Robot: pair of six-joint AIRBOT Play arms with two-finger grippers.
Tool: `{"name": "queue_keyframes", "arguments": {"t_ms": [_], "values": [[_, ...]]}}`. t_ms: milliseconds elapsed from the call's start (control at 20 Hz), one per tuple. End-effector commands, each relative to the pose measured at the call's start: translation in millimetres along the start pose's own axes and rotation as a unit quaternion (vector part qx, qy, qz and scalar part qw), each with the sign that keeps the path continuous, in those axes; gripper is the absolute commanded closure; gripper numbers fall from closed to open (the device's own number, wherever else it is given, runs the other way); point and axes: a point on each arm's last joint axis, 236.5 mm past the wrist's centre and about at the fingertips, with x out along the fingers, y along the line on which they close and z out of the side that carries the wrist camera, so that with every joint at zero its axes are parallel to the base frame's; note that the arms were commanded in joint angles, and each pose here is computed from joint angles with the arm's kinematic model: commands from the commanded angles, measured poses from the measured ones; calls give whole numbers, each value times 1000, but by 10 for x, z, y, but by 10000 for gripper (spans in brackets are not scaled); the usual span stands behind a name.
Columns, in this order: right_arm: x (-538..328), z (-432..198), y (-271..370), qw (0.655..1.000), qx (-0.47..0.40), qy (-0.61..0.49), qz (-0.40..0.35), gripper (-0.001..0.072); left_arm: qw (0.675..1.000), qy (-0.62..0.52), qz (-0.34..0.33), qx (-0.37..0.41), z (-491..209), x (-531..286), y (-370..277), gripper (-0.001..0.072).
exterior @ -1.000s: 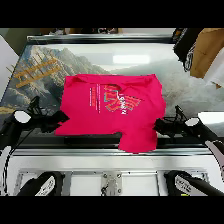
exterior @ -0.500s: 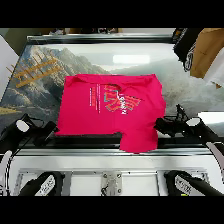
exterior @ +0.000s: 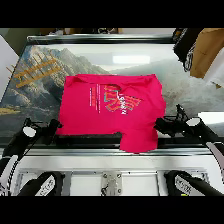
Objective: Fold the clothes and pants, and hang the long-sleeved shirts on hangers.
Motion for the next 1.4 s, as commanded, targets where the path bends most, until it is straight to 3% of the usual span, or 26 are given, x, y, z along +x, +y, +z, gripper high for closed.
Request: {"name": "queue_keyframes", "arguments": {"t_ms": [0, 50, 100, 150, 300, 450, 550, 700, 900, 1100, 1250, 1350], "values": [[-2, -16, 9, 1000, 0, 3, 1, 698, 1000, -4, -11, 9, -35, 126, -139, 102], [-3, -24, 11, 1000, 0, 5, 2, 699, 1000, 3, -8, 15, -49, 155, -179, 326], [-4, -26, 13, 1000, -1, 6, 2, 698, 1000, 5, -9, 21, -36, 158, -244, 668], [-11, -24, 18, 1000, -1, 5, 2, 699, 999, 1, -17, 29, 6, 135, -352, 700], [-160, 117, 211, 1000, -22, -9, 18, 699, 993, -40, -77, 75, 266, -244, -934, 701], [-731, 554, 788, 991, -96, -72, 53, 700, 965, -123, -178, 146, 522, -1167, -1705, 701], [-1438, 827, 1355, 972, -171, -139, 79, 700, 929, -191, -253, 190, 569, -2079, -2171, 700], [-2776, 888, 2209, 915, -275, -270, 119, 700, 847, -306, -363, 242, 393, -3660, -2551, 700], [-4350, 308, 2899, 812, -362, -429, 161, 700, 739, -413, -460, 267, -130, -5258, -2404, 701], [-5232, -313, 3015, 742, -380, -526, 168, 700, 668, -466, -510, 277, -590, -6102, -2084, 701], [-5561, -460, 2890, 723, -353, -574, 153, 700, 647, -479, -523, 279, -744, -6312, -1950, 701], [-5603, -447, 2840, 726, -336, -581, 151, 700, 663, -469, -509, 285, -700, -6184, -1990, 701]]}}
